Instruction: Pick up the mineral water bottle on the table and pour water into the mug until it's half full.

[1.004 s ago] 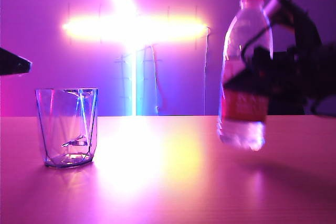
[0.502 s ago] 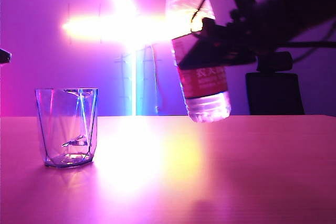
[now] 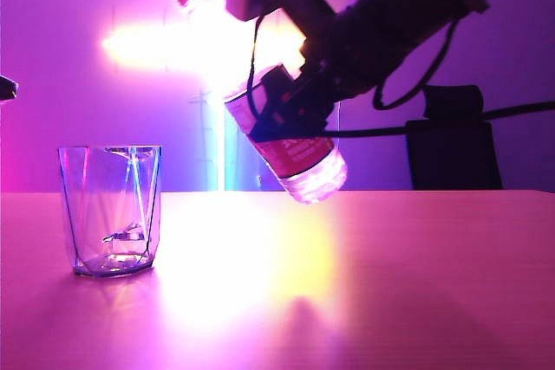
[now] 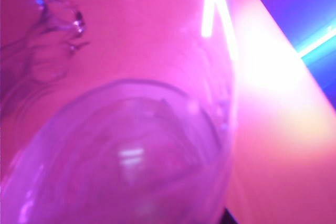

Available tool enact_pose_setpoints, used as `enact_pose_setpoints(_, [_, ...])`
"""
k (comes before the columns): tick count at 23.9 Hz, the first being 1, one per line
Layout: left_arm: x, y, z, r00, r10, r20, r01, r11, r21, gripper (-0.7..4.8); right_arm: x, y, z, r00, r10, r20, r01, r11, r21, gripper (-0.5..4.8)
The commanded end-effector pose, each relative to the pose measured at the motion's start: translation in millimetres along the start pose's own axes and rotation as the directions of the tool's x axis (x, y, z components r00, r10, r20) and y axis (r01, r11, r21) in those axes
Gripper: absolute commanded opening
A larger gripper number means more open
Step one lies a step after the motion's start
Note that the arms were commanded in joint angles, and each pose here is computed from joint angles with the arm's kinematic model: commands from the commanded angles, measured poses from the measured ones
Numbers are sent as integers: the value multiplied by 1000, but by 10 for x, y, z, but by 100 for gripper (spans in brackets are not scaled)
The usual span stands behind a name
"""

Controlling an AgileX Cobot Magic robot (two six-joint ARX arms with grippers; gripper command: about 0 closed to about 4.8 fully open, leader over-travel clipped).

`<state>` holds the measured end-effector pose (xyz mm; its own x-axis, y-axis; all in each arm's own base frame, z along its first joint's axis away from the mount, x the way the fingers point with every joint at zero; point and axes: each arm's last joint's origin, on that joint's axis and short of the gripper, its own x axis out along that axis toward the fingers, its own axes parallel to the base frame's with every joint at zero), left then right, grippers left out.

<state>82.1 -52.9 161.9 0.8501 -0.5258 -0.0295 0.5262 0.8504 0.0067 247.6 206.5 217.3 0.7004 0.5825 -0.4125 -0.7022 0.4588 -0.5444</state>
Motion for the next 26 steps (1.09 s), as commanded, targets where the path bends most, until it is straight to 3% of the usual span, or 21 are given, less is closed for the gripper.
enact_pose_setpoints(1, [-2, -1, 22, 1000, -4, 11, 4, 1000, -3, -2, 72, -40, 194, 996, -81, 39, 85, 991, -104, 260])
enact_pose_setpoints(10, [-2, 0, 21, 1000, -3, 11, 3, 1000, -3, -2, 323, -27, 297, 983, -177, -41, 150, 919, -364, 260])
enact_pose_setpoints(16, [-2, 0, 22, 1000, -3, 11, 3, 1000, -3, -2, 327, -22, 305, 980, -191, -48, 150, 882, -447, 260])
enact_pose_setpoints(19, [-2, 0, 21, 1000, -3, 11, 3, 1000, -3, -2, 325, -34, 307, 973, -221, -60, 156, 829, -537, 260])
enact_pose_setpoints(26, [-2, 0, 22, 1000, -3, 11, 3, 1000, -3, -2, 366, -50, 318, 959, -279, -43, 202, 783, -588, 260])
